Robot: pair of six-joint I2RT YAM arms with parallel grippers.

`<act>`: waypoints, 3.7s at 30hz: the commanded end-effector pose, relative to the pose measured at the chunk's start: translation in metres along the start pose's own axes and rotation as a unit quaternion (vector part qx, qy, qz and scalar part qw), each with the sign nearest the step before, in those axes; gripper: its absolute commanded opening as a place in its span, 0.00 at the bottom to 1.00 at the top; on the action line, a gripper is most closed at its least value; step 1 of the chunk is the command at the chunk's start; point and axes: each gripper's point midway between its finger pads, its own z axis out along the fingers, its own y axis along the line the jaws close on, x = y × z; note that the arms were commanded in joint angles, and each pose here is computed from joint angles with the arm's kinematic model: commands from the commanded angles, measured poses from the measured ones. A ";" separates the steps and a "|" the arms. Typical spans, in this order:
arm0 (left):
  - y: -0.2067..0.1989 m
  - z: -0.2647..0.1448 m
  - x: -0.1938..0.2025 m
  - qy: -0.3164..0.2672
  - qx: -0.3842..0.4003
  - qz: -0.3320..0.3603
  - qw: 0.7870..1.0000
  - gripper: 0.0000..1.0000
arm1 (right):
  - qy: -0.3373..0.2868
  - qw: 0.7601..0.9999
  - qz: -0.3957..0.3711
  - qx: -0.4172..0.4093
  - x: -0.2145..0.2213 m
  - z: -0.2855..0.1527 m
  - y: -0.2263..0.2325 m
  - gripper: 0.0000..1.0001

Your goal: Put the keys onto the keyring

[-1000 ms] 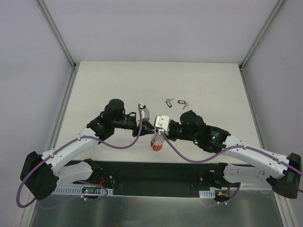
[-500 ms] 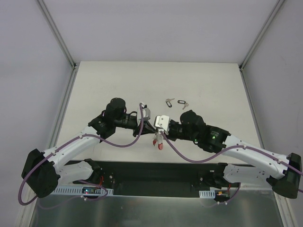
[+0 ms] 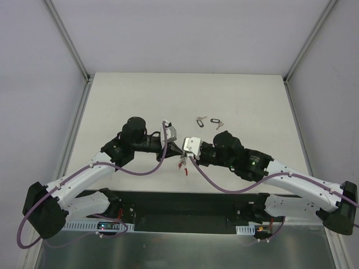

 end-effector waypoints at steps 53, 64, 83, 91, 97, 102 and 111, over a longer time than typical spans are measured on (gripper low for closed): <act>-0.005 0.000 -0.023 -0.040 0.023 0.026 0.999 0.00 | -0.041 0.999 -0.032 0.016 -0.041 -0.008 -0.019 0.01; 0.006 -0.010 -0.042 -0.076 -0.037 0.023 0.996 0.00 | 0.004 1.000 -0.019 0.014 -0.008 -0.008 -0.010 0.01; 0.012 -0.024 -0.076 -0.137 -0.094 0.018 0.986 0.00 | -0.049 0.999 0.012 0.007 -0.018 0.002 0.000 0.01; 0.020 -0.026 -0.077 -0.171 -0.124 -0.009 0.977 0.00 | -0.059 0.998 0.025 0.020 -0.017 0.007 -0.002 0.01; 0.016 -0.031 -0.058 -0.160 -0.134 -0.019 0.978 0.20 | -0.058 0.997 -0.005 0.051 -0.027 -0.008 -0.020 0.01; 0.009 -0.031 -0.040 -0.126 -0.126 -0.028 0.984 0.36 | -0.054 0.998 -0.024 0.028 -0.034 -0.008 -0.019 0.01; 0.004 -0.017 -0.025 -0.084 -0.078 -0.022 0.993 0.54 | -0.047 0.998 -0.041 -0.009 -0.041 -0.014 -0.012 0.01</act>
